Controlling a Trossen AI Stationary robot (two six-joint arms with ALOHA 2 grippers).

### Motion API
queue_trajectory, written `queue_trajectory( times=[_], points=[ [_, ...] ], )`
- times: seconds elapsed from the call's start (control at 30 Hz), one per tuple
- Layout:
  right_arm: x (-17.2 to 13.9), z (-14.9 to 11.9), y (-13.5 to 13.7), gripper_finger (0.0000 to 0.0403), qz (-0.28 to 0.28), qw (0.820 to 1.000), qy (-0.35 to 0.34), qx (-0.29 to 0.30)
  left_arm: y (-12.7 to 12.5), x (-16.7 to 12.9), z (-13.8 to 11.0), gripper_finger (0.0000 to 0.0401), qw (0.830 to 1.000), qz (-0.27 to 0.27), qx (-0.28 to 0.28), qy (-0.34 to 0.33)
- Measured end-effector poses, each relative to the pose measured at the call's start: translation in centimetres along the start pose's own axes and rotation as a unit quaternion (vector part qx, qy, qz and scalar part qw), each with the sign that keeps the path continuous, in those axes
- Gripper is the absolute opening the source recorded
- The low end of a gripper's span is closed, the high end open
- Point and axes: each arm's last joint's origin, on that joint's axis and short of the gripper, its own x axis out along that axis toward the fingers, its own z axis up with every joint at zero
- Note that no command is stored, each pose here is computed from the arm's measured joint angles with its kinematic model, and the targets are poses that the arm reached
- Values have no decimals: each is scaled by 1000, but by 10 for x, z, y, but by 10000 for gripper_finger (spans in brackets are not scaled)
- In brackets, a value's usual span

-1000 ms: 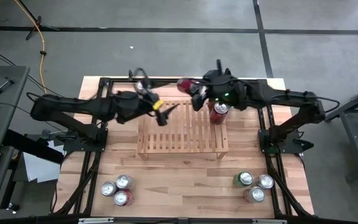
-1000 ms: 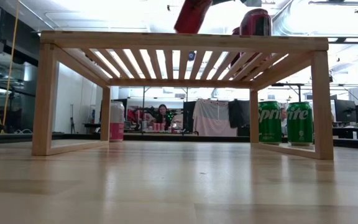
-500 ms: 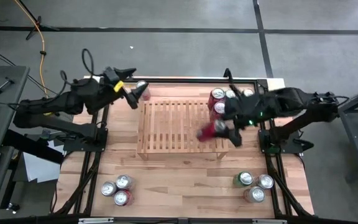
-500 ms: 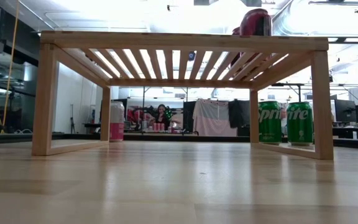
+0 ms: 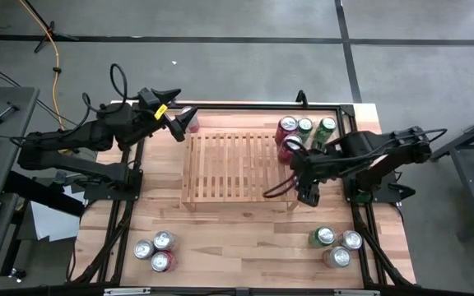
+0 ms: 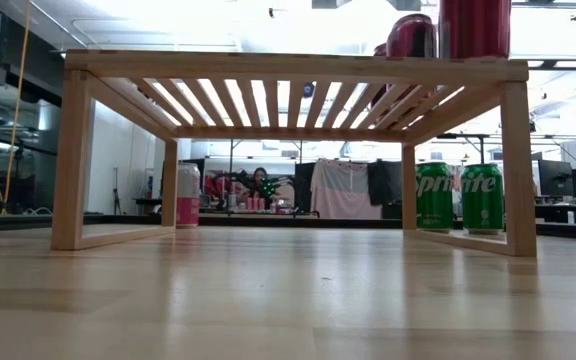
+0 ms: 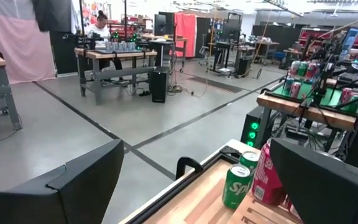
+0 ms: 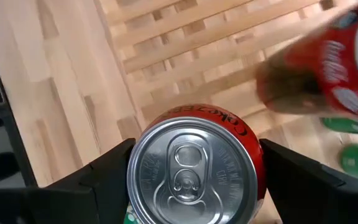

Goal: Place canned beverage on shelf
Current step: Put the top left red soda can on the shelf

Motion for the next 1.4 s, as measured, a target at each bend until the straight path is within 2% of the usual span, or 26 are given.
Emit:
queue_trajectory(
  times=[0.1, 0.17, 0.23, 0.3, 0.37, 0.4, 0.53, 0.8, 0.9, 0.97, 1.03, 1.1, 1.17, 1.2, 1.27, 1.4],
  points=[
    [-1, 2, 1, 291, 15, 1000, -11, -13, 0, 0, 0, 394, 1000, -1, -1, 0],
    [-4, 6, -2, 291, 41, 999, -23, 2, 0, 0, 0, 394, 1000, -2, -1, 0],
    [-6, 10, -7, 291, 73, 996, -20, 45, 0, 0, 0, 394, 1000, -3, -1, 0],
    [-4, 12, -16, 291, 86, 987, 11, 136, -1, 0, 0, 394, 1000, -11, 0, 1],
    [-1, 12, -26, 291, 67, 967, 52, 241, -1, 0, 0, 394, 1000, -24, 0, 3],
    [1, 12, -29, 291, 56, 958, 64, 274, -2, 0, 0, 394, 1000, -30, -1, 3],
    [5, 15, -33, 291, 22, 929, 58, 365, -2, 0, 0, 394, 999, -34, 0, 4],
    [6, 11, -14, 291, -23, 879, -15, 477, -2, 0, -1, 394, 999, -42, 7, 6],
    [6, 6, -7, 291, -32, 872, -17, 487, -3, 0, -1, 394, 998, -54, 19, 6],
    [6, 6, -2, 291, -25, 885, -22, 464, -3, 0, -1, 394, 998, -54, 28, 6],
    [6, 8, 4, 291, 2, 917, -25, 398, -3, 0, -1, 394, 998, -55, 35, 5],
    [5, 11, 10, 291, 43, 952, -18, 304, -3, 0, -1, 394, 998, -58, 40, 5],
    [4, 14, 15, 291, 101, 979, -6, 174, -4, 0, -1, 394, 997, -68, 40, 6],
    [4, 15, 18, 291, 129, 985, -8, 114, -4, 0, -1, 394, 996, -76, 40, 6],
    [3, 19, 21, 291, 170, 985, -17, 17, -6, -1, -1, 394, 994, -101, 37, 8],
    [8, 26, 20, 291, 200, 969, -39, -139, -11, -2, -1, 394, 982, -188, -7, 22]
  ],
)
